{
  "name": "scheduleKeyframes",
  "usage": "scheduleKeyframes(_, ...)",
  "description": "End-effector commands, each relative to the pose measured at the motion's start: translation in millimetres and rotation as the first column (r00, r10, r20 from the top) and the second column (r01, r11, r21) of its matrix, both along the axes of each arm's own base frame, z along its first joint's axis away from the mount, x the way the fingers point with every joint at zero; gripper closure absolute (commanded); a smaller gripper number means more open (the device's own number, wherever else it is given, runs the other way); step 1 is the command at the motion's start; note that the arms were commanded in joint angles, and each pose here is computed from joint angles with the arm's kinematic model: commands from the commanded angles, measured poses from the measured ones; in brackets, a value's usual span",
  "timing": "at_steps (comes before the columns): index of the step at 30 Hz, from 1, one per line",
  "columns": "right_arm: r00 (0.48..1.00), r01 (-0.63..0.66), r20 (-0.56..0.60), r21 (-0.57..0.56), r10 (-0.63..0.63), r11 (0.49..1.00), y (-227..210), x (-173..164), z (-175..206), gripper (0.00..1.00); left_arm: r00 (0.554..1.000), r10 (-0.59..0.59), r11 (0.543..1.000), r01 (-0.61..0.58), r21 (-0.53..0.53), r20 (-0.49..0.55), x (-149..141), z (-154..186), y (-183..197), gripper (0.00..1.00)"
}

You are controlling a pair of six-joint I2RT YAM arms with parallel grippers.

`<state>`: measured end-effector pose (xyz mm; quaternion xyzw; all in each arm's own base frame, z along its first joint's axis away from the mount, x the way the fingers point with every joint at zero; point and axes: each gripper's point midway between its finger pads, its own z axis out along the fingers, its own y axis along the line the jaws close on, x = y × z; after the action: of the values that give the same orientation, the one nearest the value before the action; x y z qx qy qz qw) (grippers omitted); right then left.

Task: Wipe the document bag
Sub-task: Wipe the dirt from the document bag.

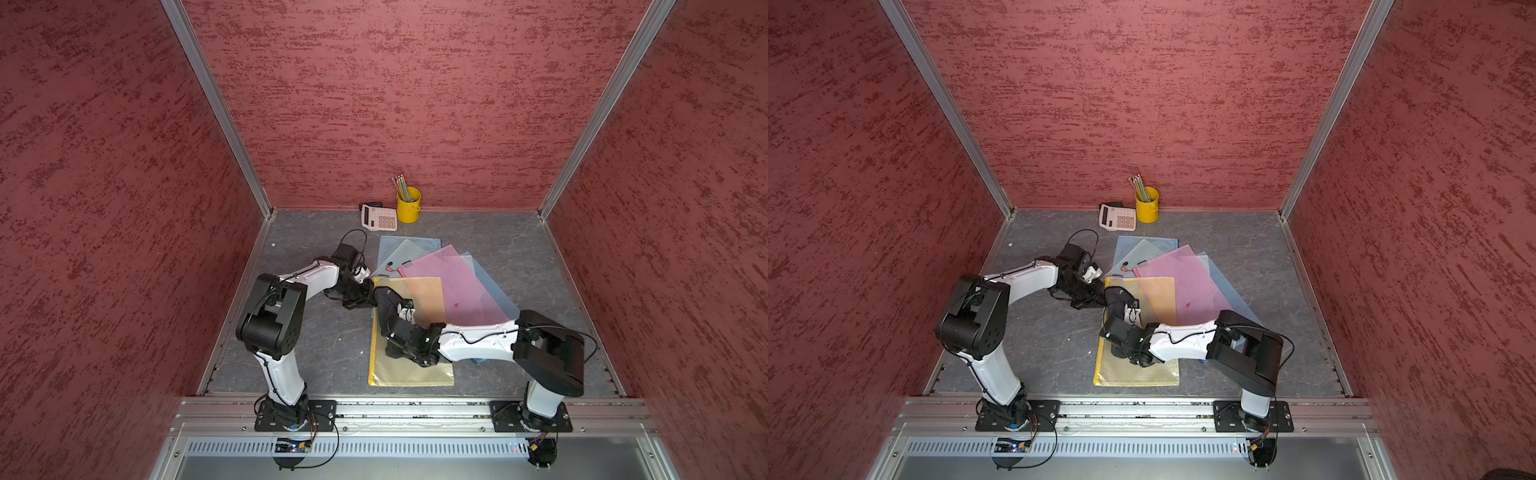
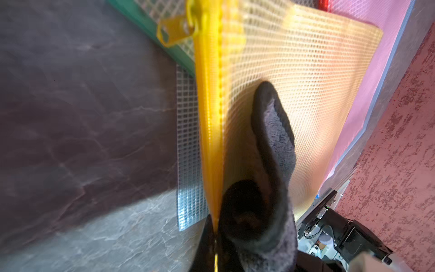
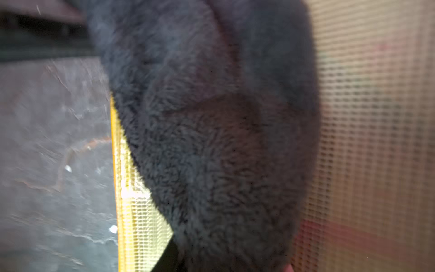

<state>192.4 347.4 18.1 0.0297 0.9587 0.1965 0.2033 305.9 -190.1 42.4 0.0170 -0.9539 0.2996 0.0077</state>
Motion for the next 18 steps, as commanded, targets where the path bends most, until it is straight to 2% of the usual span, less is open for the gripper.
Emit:
scheduleKeyframes(1,0.96,0.116,-0.227,-0.212,-0.164,0.97,-79.5,-68.8,-56.7,0.71,0.999,-0.028,0.999,0.026,0.032,0.042,9.4,5.0,6.1,1.0)
scheduleKeyframes(5,0.932,0.215,-0.233,-0.266,-0.279,0.94,-117.6,-106.1,-39.7,0.7,0.997,-0.04,0.998,0.037,0.048,0.063,12.6,5.8,11.1,1.0)
scheduleKeyframes(8,0.925,0.253,-0.201,-0.303,-0.321,0.919,-141.8,-111.5,-14.1,0.69,0.996,-0.061,0.997,0.057,0.052,0.07,12.3,5.9,10.9,1.0)
scheduleKeyframes(11,0.95,0.283,-0.052,-0.272,-0.308,0.92,-143.5,-81.3,44.9,0.7,0.995,-0.074,0.996,0.07,0.058,0.072,10.4,6.5,9.3,1.0)
scheduleKeyframes(14,0.97,0.242,0.072,-0.195,-0.232,0.951,-113.0,-36.0,94.5,0.7,0.993,-0.091,0.994,0.086,0.07,0.075,7.5,5.6,5.7,1.0)
scheduleKeyframes(16,0.977,0.181,0.145,-0.167,-0.157,0.969,-82.7,-8.9,112.5,0.7,0.992,-0.105,0.992,0.099,0.077,0.073,4.6,4.6,3.0,1.0)
scheduleKeyframes(18,0.978,0.132,0.184,-0.193,-0.096,0.972,-60.2,15.9,113.7,0.7,0.991,-0.112,0.991,0.106,0.083,0.073,3.6,3.9,0.2,1.0)
